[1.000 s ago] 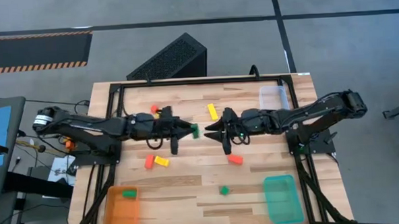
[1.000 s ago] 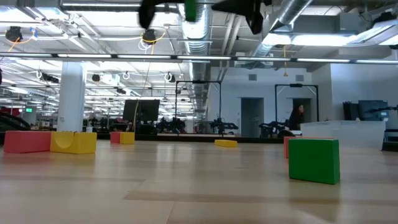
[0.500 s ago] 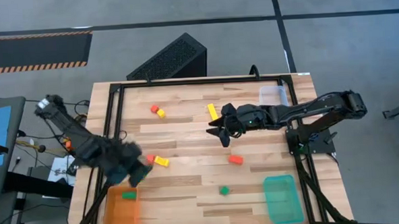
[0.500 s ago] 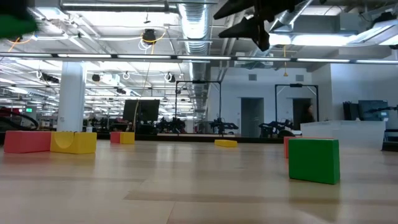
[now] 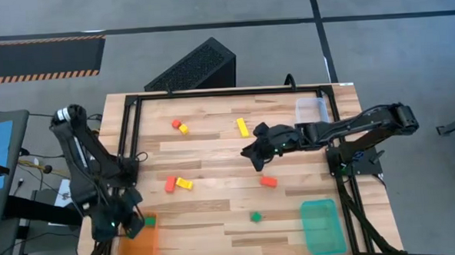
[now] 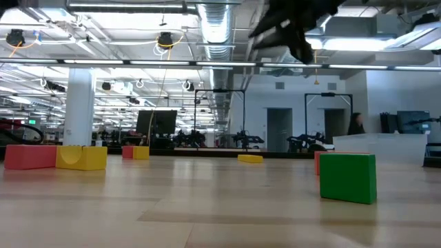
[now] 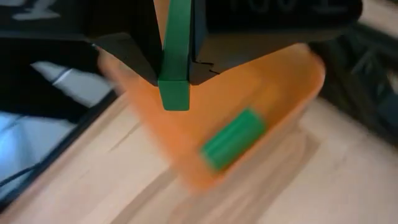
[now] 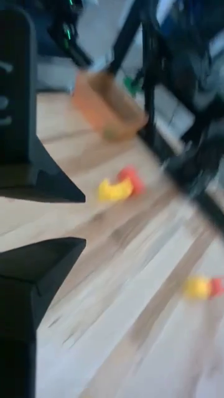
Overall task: Sort & place blocks by color
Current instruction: Put the top green block into the orange bin, then put the green block into the orange bin
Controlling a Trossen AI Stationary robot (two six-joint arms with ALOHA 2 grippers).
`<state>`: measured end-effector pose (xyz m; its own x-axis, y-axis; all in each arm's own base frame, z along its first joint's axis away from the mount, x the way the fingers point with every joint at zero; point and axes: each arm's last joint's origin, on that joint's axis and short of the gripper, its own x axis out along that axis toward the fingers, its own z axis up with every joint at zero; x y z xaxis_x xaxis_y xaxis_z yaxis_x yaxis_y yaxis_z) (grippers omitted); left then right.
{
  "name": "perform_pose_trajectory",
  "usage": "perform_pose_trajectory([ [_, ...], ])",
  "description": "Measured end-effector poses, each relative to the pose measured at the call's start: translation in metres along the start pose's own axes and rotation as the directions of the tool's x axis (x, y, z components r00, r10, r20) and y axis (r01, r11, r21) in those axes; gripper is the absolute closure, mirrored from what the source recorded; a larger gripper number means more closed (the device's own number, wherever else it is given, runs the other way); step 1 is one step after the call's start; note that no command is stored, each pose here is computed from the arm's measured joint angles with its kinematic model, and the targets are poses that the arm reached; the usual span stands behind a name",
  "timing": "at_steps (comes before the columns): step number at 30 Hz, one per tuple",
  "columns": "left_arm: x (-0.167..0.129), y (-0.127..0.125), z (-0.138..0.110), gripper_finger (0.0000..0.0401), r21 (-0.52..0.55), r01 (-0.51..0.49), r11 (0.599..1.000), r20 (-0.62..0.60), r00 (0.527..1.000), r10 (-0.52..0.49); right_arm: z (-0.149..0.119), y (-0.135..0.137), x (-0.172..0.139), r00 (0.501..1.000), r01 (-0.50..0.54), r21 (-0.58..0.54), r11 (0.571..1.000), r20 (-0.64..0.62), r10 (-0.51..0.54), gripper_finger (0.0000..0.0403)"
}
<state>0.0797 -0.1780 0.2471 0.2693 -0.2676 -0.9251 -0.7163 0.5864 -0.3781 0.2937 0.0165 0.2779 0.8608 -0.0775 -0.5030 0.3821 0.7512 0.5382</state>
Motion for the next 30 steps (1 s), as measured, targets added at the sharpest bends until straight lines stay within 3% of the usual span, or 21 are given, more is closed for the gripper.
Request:
perform_pose_trajectory([
  [3, 0.018, -0.003, -0.007, 0.0375, 0.009, -0.054, 0.999, -0.067, 0.996, 0.054, -0.006, -0.007, 0.0, 0.994, 0.1, 0.037, 0.994, -0.037, -0.099, 0.0301],
  [9, 0.044, -0.014, -0.017, 0.0349, 0.009, 0.015, 1.0, -0.117, 0.993, -0.014, -0.012, -0.012, -0.002, 0.984, 0.162, 0.104, 0.981, -0.086, -0.153, 0.0299],
  [18, 0.047, -0.012, -0.014, 0.025, -0.055, -0.041, 0.998, -0.103, 0.994, 0.036, -0.036, -0.012, -0.009, 0.939, 0.27, 0.064, 0.961, -0.237, -0.248, 0.0231],
  [21, 0.045, -0.01, -0.006, 0.0229, -0.103, -0.032, 0.994, 0.0, 0.999, 0.032, -0.047, -0.014, -0.013, 0.902, 0.342, 0.077, 0.936, -0.308, -0.304, 0.0202],
  [25, 0.039, -0.014, 0.013, 0.0219, -0.134, 0.079, 0.988, 0.207, 0.977, -0.05, -0.067, -0.023, -0.005, 0.844, 0.434, 0.151, 0.888, -0.413, -0.342, 0.0181],
  [27, 0.035, -0.017, 0.023, 0.0219, -0.115, 0.12, 0.986, 0.282, 0.956, -0.084, -0.077, -0.021, 0.005, 0.839, 0.407, 0.113, 0.906, -0.438, -0.323, 0.0178],
  [30, 0.03, -0.02, 0.033, 0.0219, -0.04, 0.145, 0.989, 0.346, 0.93, -0.122, -0.093, -0.016, 0.017, 0.82, 0.344, -0.047, 0.938, -0.472, -0.324, 0.0177],
])
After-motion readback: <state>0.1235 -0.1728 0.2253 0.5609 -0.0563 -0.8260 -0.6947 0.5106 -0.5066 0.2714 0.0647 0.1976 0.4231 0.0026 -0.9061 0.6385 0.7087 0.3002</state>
